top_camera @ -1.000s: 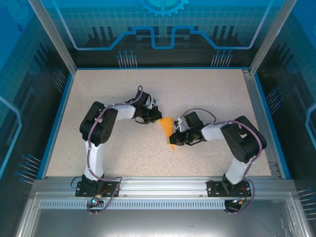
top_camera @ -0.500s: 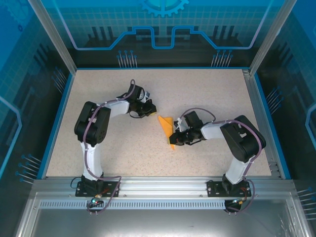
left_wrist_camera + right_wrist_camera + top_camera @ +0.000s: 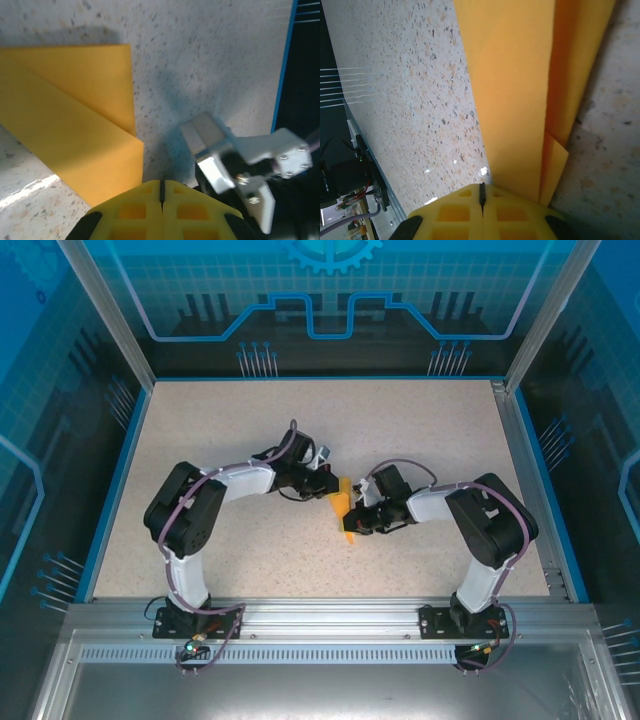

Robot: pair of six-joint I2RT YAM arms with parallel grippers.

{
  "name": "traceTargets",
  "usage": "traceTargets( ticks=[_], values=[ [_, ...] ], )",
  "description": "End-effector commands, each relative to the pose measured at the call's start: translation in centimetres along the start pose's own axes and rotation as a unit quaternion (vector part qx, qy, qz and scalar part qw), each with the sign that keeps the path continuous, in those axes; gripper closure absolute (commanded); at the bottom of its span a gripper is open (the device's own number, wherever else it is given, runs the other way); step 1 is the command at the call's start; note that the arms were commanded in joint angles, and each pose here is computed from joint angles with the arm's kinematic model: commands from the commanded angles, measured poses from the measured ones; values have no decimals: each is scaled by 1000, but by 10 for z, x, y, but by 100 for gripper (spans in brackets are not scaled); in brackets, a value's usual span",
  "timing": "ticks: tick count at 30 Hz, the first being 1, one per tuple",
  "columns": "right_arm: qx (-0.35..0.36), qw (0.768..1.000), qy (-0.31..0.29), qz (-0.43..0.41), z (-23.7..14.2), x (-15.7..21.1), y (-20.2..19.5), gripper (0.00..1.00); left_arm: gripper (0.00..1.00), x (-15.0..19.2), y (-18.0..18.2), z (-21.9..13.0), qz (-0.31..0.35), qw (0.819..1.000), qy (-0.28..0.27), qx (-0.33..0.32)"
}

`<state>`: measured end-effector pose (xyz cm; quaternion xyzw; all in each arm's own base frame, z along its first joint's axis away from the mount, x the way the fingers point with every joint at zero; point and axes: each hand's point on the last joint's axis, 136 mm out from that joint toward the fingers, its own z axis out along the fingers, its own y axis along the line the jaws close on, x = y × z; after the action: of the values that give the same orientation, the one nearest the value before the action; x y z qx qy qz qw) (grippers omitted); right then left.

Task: Fold a paper plane with a square sheet of paper (pick it up from the middle)
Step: Fold the wing for the fifth time at the center of the table.

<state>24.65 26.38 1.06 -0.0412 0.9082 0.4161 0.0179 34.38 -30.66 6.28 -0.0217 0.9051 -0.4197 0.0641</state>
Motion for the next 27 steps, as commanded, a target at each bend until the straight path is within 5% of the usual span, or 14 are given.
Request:
traceTargets(
  ticks=[1,14,27],
  values=[
    [47,997,32,57,9,25,-35,95,98,6,4,16,-13,1000,23,7],
    [25,999,-8,38,-9,3,-3,93,99,14,53,39,-54,995,48,-70],
    [40,998,-41,34,-2,-26,14,91,99,17,51,40,-51,995,55,-62]
  ],
)
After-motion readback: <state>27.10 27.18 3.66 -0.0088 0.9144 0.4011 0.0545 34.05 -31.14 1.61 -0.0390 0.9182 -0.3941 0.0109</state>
